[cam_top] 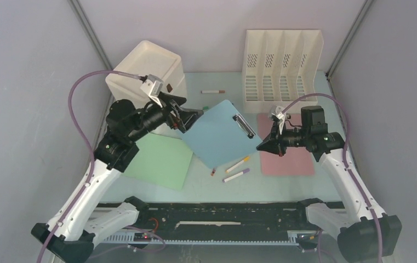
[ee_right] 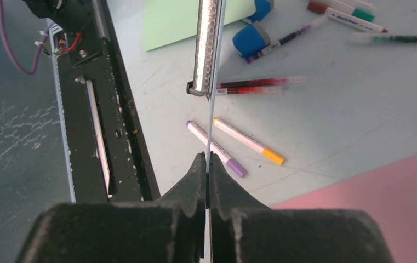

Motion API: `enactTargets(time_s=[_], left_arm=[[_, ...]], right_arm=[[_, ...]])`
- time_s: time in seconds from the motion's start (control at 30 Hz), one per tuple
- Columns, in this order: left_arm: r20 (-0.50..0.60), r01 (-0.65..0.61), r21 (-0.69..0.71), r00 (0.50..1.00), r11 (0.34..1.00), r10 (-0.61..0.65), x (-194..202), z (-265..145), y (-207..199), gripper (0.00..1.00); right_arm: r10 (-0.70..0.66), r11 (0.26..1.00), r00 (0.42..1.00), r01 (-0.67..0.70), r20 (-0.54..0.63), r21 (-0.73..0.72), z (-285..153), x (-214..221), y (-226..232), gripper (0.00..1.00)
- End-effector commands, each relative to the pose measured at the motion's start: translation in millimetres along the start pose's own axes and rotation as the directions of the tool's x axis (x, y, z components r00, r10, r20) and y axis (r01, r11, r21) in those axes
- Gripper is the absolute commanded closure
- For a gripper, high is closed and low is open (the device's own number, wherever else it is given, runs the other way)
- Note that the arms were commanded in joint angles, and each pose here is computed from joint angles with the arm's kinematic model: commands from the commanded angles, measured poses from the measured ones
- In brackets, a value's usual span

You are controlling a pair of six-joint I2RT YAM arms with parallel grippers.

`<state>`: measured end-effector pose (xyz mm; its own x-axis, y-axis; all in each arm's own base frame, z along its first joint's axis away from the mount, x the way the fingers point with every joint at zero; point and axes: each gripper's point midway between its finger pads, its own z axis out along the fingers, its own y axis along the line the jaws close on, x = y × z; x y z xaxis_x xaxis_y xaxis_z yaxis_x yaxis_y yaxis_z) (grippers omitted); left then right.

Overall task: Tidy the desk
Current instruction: Pick up the folder from the center of the board.

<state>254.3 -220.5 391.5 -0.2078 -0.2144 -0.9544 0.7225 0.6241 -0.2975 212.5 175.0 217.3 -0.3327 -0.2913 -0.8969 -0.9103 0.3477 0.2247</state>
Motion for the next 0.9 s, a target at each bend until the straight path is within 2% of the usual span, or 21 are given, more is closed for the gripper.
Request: enactTargets(time_s=[0.0,0.13,0.3,0.4,0.5,0.6,0.7,0.8,0.87], left_arm=[[-0.097,-0.055,0.156,0.993,0.986,0.071,31,-1,-16,0.00],[-0.115,-0.135,0.205,0.980,0.969,0.161,53,6,-10,0.00],[-0.078,-0.266,0.293,0.951,0.918,0.301,63,11,-11,0.00],[-0.092,-0.284,0.337,0.939,0.897,0.332,72,9,-13,0.00],[-0.140,-0.257,0.402,0.931,0.879,0.337,91,4,-18,0.08],[-0.177,-0.208,0.495,0.926,0.844,0.333,102,-4,-30,0.21],[-0.188,-0.171,0.577,0.924,0.799,0.334,107,-13,-43,0.29],[-0.203,-0.134,0.613,0.926,0.778,0.319,112,-15,-48,0.48],[-0.213,-0.109,0.636,0.927,0.764,0.309,114,-15,-52,0.68]], right_arm=[[-0.114,0.989,0.992,0.118,0.054,-0.089,-5,-21,23,1.00],[-0.139,0.981,0.989,0.143,0.045,-0.127,-3,-17,33,1.00],[-0.189,0.963,0.981,0.192,0.031,-0.188,-2,-13,46,1.00],[-0.194,0.955,0.980,0.197,0.036,-0.222,-1,-12,54,1.00],[-0.196,0.951,0.980,0.197,0.029,-0.239,2,-10,56,1.00],[-0.197,0.948,0.980,0.197,0.026,-0.249,4,-11,58,1.00],[-0.186,0.948,0.982,0.185,0.019,-0.261,5,-13,61,1.00],[-0.179,0.951,0.984,0.176,0.012,-0.255,5,-15,60,1.00],[-0.175,0.953,0.985,0.173,0.014,-0.250,5,-17,59,1.00]])
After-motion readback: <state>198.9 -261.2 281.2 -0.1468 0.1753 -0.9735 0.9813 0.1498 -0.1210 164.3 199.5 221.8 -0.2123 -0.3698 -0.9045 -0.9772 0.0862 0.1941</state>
